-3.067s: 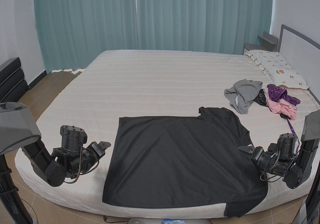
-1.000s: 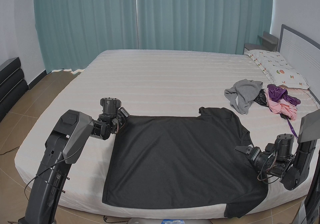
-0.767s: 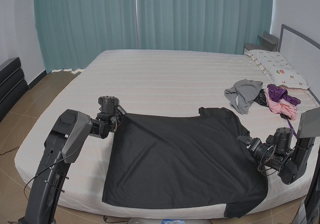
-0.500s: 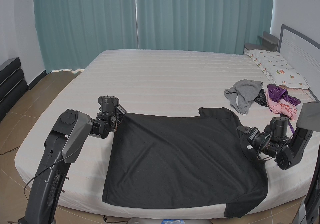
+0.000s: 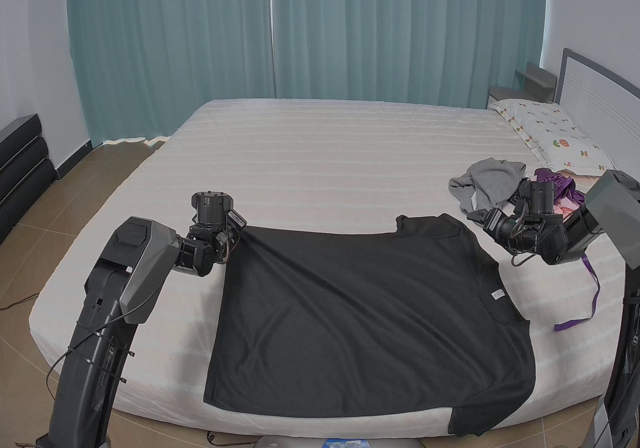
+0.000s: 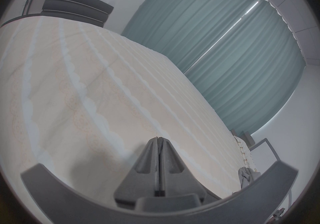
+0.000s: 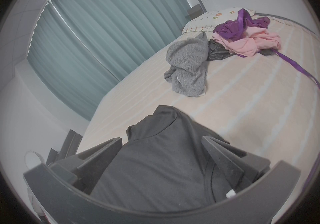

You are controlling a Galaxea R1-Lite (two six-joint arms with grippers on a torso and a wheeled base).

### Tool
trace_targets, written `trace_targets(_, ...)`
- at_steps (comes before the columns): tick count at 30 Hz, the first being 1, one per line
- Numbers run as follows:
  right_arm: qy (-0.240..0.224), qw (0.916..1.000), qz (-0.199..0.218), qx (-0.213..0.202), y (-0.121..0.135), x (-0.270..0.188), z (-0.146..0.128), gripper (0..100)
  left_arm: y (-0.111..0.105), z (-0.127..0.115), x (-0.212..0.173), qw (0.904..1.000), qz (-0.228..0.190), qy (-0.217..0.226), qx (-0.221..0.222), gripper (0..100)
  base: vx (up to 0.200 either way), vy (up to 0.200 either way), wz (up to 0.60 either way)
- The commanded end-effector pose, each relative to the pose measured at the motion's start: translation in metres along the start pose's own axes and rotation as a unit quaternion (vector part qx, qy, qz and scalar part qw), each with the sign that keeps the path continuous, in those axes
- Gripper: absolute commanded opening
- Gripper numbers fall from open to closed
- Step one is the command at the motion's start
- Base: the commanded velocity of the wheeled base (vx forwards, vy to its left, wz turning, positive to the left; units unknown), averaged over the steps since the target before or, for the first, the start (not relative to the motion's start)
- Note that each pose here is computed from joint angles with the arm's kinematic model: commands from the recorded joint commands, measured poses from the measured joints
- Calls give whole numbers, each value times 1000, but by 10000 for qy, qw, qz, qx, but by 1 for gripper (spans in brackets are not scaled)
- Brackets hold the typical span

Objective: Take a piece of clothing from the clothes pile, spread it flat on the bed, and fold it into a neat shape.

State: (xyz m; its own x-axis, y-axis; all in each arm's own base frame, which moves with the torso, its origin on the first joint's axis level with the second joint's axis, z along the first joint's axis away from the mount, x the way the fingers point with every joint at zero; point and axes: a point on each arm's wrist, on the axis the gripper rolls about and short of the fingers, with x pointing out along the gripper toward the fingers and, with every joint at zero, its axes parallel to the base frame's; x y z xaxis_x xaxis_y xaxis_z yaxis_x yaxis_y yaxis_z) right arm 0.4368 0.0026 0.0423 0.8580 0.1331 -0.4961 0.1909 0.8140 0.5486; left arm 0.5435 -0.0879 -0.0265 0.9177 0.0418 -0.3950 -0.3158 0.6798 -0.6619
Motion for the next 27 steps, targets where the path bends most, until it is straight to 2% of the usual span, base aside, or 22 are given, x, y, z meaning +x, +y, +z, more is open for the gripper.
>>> trace_targets(1, 287, 9991, -248, -174, -19, 44, -5, 100, 4, 10, -6, 9999, 109, -20, -118, 0, 0, 0, 0)
trace_targets(7, 276, 9992, -224, -173, -28, 73, -12, 100, 7, 6, -7, 9998, 181, 46, -104, 0, 0, 0, 0)
trace_targets(13, -88, 9996, -198, -181, -33, 106, -9, 100, 10, 4, -8, 9996, 235, 98, -86, 0, 0, 0, 0)
trace_targets(17, -287, 9991, -261, -181, -38, 115, -5, 100, 10, 3, -9, 9996, 242, 112, -80, 0, 0, 0, 0)
trace_targets(25, -246, 9991, -297, -190, -43, 120, -10, 100, 9, 1, -9, 9996, 244, 132, -71, 0, 0, 0, 0)
trace_targets(26, -243, 9991, -292, -186, -43, 121, -11, 0, 9, 1, -9, 9996, 244, 132, -71, 0, 0, 0, 0)
trace_targets(27, -230, 9991, -301, -188, -43, 123, -13, 0, 9, 1, -9, 9996, 244, 132, -71, 0, 0, 0, 0)
